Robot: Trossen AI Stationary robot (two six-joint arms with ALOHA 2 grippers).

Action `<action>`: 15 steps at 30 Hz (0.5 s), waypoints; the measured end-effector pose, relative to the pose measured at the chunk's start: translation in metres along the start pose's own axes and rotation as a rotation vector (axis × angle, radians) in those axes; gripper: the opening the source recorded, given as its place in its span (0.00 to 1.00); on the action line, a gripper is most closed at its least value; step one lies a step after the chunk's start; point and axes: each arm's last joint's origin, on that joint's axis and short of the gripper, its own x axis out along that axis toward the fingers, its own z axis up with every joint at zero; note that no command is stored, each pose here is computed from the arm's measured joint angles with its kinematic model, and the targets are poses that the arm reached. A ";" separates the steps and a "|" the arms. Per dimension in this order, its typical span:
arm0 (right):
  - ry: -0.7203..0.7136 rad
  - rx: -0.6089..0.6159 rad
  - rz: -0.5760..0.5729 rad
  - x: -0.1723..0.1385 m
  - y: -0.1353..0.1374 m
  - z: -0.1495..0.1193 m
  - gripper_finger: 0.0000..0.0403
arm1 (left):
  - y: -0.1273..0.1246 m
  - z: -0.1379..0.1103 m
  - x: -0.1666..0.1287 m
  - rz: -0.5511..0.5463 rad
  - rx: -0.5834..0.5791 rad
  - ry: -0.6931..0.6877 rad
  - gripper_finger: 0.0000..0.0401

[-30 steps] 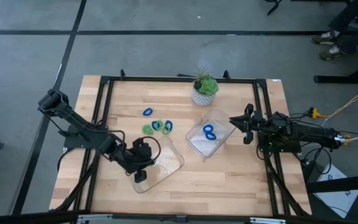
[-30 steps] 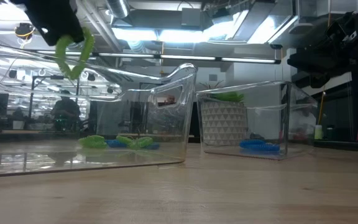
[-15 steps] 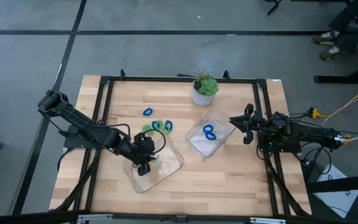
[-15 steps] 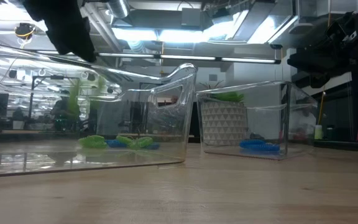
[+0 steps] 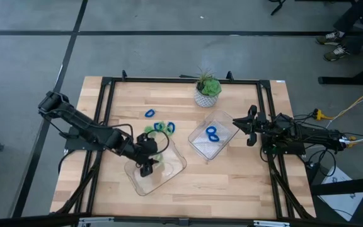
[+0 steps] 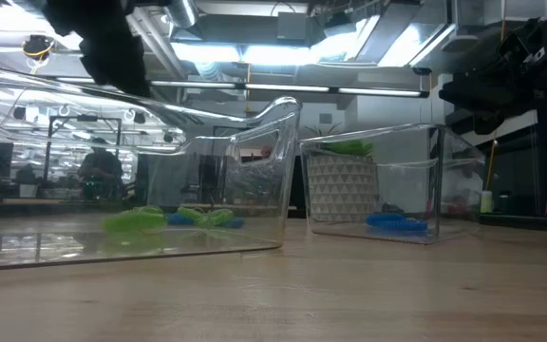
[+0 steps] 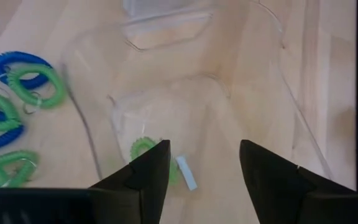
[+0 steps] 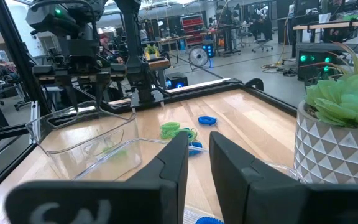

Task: Sort spring keychains
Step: Put the green spring keychain into the bottom transparent bin

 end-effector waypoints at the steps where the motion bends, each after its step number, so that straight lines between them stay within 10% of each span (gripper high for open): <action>1: 0.000 0.000 0.000 0.000 0.000 0.000 0.17 | 0.002 0.002 0.000 0.005 -0.007 -0.003 0.47; 15: 0.000 0.000 0.000 0.000 0.000 0.000 0.17 | 0.056 0.037 -0.014 0.110 -0.204 -0.115 0.44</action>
